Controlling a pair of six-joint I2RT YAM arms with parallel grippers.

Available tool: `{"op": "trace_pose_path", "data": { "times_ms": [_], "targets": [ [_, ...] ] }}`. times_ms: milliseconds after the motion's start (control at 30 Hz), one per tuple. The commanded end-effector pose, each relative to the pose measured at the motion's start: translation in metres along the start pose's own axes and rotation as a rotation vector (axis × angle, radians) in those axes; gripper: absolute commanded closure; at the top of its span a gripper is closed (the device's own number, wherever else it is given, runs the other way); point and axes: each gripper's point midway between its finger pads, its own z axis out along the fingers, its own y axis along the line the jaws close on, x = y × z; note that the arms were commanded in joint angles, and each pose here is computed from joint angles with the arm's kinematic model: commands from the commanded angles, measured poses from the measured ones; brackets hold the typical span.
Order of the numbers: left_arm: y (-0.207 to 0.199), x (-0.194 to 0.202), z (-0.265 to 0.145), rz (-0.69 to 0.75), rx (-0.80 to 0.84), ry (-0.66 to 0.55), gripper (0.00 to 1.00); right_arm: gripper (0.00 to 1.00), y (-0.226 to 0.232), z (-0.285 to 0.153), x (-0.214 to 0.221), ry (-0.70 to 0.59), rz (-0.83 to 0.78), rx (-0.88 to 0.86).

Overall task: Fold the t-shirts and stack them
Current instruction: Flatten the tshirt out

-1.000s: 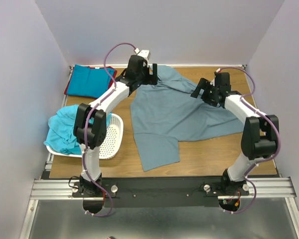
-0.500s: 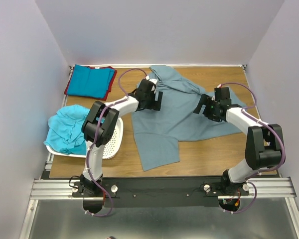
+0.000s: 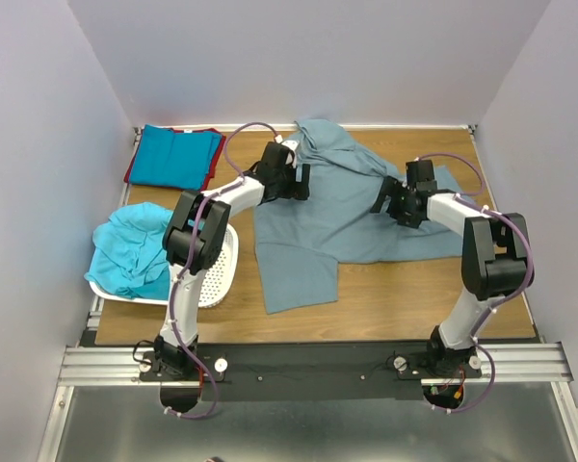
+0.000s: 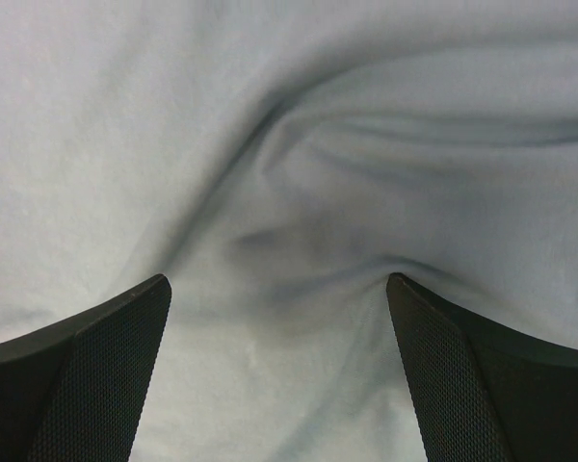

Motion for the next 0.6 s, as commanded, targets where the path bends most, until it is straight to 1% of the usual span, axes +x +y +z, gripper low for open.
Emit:
{"op": "trace_pose_path", "data": {
  "times_ms": [0, 167, 267, 300, 367, 400, 433, 500, 567],
  "targets": [
    [0.011, 0.005, 0.012, -0.020, 0.009, 0.050, 0.04, 0.00, 0.001, 0.023, 0.006, 0.065, -0.019, 0.005],
    [0.025, -0.016, 0.024, -0.021, -0.013, 0.020, 0.04, 0.00, 0.018, 0.030, -0.015, 0.047, -0.031, -0.042],
    [0.022, -0.033, 0.022, -0.003, -0.015, 0.000, 0.04, 0.00, 0.029, 0.016, -0.036, 0.002, -0.047, -0.060],
    [0.018, -0.043, 0.015, 0.003, -0.009, -0.025, 0.04, 0.00, 0.032, 0.002, -0.048, -0.043, -0.052, -0.058],
    [0.016, -0.056, 0.005, 0.009, -0.015, -0.061, 0.04, 0.00, 0.032, -0.013, -0.059, -0.090, -0.051, -0.042],
    [0.014, -0.067, -0.008, 0.012, -0.024, -0.096, 0.04, 0.00, 0.029, -0.030, -0.068, -0.135, -0.049, -0.017],
    [0.011, -0.073, -0.015, 0.016, -0.021, -0.112, 0.04, 0.00, 0.025, -0.037, -0.070, -0.151, -0.048, 0.000],
    [0.012, -0.084, -0.031, 0.024, -0.041, -0.150, 0.03, 0.00, 0.011, -0.053, -0.070, -0.174, -0.040, 0.059],
    [0.007, -0.097, -0.065, 0.039, -0.045, -0.216, 0.02, 0.00, -0.028, -0.073, -0.073, -0.221, 0.006, 0.174]
  ]
}}
